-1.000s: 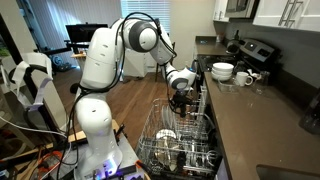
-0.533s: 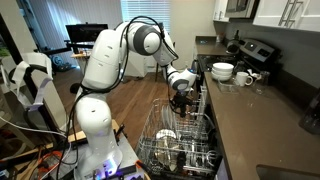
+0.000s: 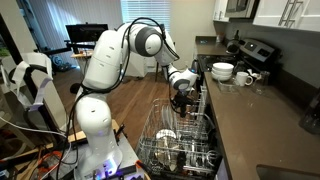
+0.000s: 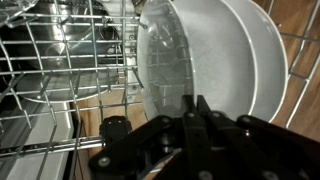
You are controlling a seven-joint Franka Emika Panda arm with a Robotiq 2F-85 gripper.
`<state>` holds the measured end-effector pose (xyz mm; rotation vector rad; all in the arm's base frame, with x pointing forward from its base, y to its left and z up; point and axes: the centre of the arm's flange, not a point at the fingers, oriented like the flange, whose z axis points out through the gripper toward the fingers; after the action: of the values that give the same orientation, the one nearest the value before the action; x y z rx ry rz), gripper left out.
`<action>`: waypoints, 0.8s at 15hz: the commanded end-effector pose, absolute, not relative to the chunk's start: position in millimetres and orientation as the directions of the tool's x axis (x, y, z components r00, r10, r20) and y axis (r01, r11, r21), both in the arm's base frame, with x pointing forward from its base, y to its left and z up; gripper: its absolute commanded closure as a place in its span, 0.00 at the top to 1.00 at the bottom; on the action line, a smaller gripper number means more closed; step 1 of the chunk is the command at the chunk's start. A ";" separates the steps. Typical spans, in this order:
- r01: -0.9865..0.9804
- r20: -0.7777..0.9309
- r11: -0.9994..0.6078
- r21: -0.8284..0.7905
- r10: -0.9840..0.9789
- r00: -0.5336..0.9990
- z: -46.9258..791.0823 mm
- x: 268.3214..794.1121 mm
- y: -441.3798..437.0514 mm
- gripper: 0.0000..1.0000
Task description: Pick up the white plate from the counter and place it inside the dishwasher
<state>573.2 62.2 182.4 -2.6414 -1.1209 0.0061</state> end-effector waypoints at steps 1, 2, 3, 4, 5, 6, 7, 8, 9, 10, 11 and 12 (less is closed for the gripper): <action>0.688 0.103 -0.677 -0.262 0.689 0.717 184.6 580.2 65.8 0.32; 0.686 0.103 -0.678 -0.264 0.687 0.719 184.9 580.1 66.3 0.37; 0.685 0.103 -0.679 -0.264 0.687 0.720 185.5 579.8 66.9 0.44; 0.685 0.103 -0.679 -0.264 0.686 0.720 186.4 579.6 67.9 0.50; 0.684 0.102 -0.679 -0.265 0.686 0.720 187.6 579.0 69.1 0.57; 0.684 0.101 -0.679 -0.266 0.686 0.721 189.1 578.2 70.3 0.63; 0.683 0.099 -0.680 -0.267 0.686 0.721 190.3 577.6 71.7 0.69; 0.682 0.097 -0.680 -0.269 0.685 0.722 192.4 577.0 72.5 0.76; 0.680 0.095 -0.682 -0.270 0.684 0.723 194.6 576.3 73.4 0.81; 0.680 0.093 -0.682 -0.271 0.684 0.723 197.7 575.3 74.5 0.88; 0.679 0.089 -0.683 -0.268 0.684 0.724 201.8 574.0 75.9 0.95; 0.678 0.086 -0.685 -0.267 0.684 0.724 205.4 572.8 77.3 0.98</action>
<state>574.5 73.0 187.6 -2.6390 -1.0969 0.0156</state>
